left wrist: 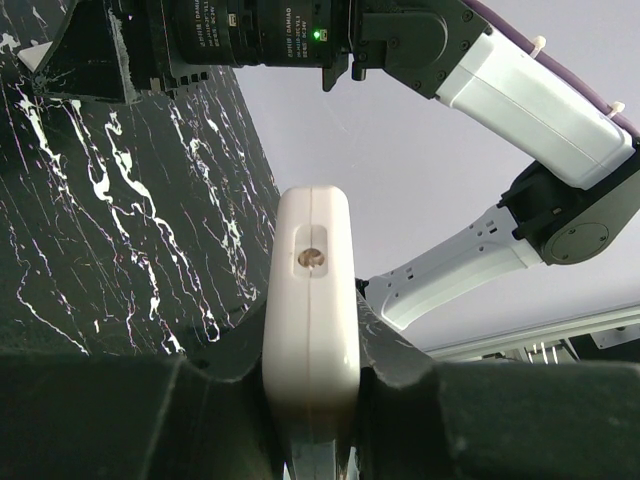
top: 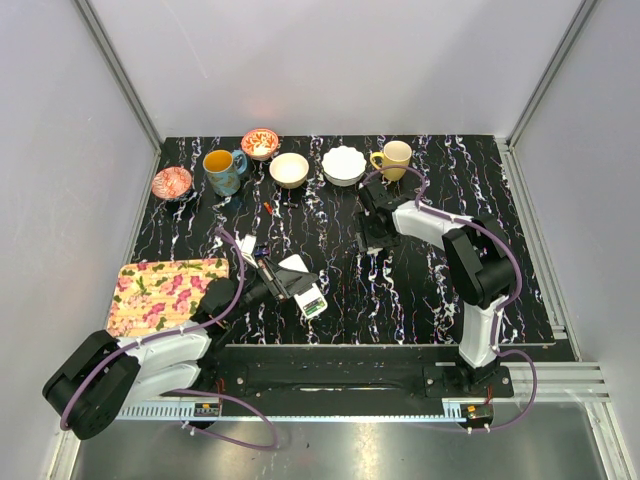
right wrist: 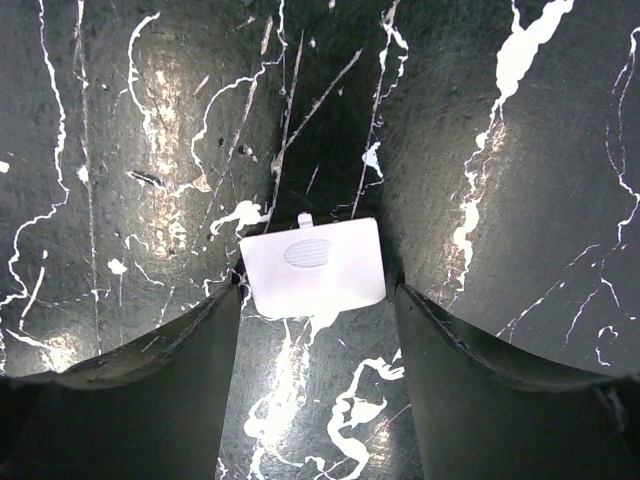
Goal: Load the batteries into the remote control
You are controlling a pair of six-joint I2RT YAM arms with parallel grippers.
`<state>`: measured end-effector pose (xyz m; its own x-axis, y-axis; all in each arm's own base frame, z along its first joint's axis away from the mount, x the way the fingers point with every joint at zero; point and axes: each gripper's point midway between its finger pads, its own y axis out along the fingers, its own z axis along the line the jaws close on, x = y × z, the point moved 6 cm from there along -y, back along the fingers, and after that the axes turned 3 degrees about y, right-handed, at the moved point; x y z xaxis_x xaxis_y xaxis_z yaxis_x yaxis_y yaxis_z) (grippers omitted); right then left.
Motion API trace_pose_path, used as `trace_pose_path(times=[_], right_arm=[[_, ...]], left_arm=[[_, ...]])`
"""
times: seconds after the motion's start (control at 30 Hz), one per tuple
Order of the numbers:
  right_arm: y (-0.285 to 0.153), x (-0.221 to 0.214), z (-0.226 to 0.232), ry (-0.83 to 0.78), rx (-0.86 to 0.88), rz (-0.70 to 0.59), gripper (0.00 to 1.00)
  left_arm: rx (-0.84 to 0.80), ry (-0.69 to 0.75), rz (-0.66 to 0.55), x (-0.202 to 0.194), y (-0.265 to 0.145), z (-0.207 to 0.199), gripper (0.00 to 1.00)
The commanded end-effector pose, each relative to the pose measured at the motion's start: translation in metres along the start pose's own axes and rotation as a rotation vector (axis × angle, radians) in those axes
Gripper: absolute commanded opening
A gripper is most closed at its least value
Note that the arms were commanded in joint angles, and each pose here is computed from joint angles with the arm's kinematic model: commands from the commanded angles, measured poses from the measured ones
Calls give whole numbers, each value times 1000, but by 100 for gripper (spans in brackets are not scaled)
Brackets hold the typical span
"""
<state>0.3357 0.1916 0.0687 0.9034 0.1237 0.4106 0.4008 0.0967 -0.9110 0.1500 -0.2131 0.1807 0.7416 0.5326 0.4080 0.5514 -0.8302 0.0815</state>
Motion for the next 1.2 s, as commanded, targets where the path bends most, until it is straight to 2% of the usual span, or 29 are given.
trace_pose_path(times=[0.0, 0.3, 0.67, 1.17], right_arm=[[-3, -33, -10, -101, -42, 154, 68], [1, -38, -14, -153, -48, 192, 62], [8, -34, -17, -198, -77, 186, 68], [14, -40, -7, -233, 40, 214, 62]], left_arm=[[-107, 44, -14, 9, 7, -25, 0], [-107, 36, -13, 8, 7, -23, 0], [-103, 31, -12, 8, 8, -20, 0], [-101, 27, -9, 7, 7, -19, 0]])
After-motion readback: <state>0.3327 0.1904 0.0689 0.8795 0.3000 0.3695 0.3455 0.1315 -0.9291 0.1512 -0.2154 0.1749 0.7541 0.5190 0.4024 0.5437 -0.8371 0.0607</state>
